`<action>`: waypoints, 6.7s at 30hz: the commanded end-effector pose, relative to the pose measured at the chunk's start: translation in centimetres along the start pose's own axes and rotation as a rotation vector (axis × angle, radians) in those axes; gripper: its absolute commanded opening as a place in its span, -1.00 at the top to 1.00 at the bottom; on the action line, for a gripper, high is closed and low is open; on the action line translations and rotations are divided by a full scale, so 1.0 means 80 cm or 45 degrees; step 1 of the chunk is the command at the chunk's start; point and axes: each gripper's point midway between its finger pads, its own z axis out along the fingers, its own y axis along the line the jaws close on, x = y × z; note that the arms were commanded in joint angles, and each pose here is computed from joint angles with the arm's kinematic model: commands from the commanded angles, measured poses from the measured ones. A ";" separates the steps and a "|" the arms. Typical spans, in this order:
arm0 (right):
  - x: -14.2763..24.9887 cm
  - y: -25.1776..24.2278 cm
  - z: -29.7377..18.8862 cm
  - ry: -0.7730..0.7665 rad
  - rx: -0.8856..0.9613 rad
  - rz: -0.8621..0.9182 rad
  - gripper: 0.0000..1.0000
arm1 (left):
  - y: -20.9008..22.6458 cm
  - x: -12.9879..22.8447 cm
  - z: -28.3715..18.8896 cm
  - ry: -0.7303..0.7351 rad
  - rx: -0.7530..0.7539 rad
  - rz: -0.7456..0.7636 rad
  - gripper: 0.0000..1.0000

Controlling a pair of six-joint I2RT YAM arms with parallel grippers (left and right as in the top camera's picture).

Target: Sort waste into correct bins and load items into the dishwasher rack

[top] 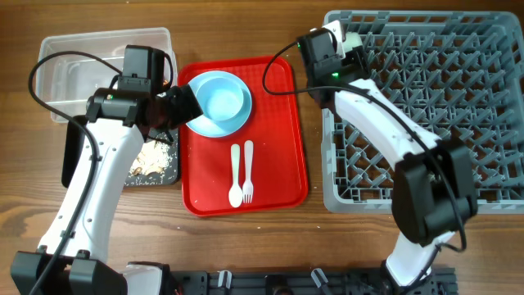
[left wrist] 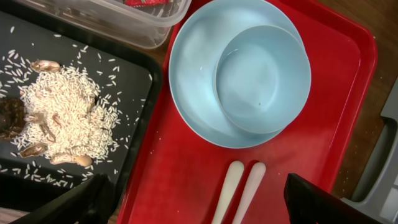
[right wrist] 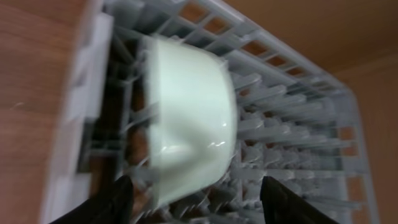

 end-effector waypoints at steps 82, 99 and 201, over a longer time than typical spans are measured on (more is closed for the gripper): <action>0.007 -0.217 0.086 0.162 0.832 -0.067 0.92 | 0.112 -0.026 -0.013 0.005 -0.162 -0.415 -0.87; -0.030 -0.241 0.061 0.191 1.022 -0.276 0.92 | 0.111 -0.030 -0.012 -0.011 -0.153 -0.414 -0.87; 0.135 0.020 -0.117 0.660 -0.595 0.359 0.90 | 0.125 -0.008 -0.016 0.061 -0.241 -0.418 -0.93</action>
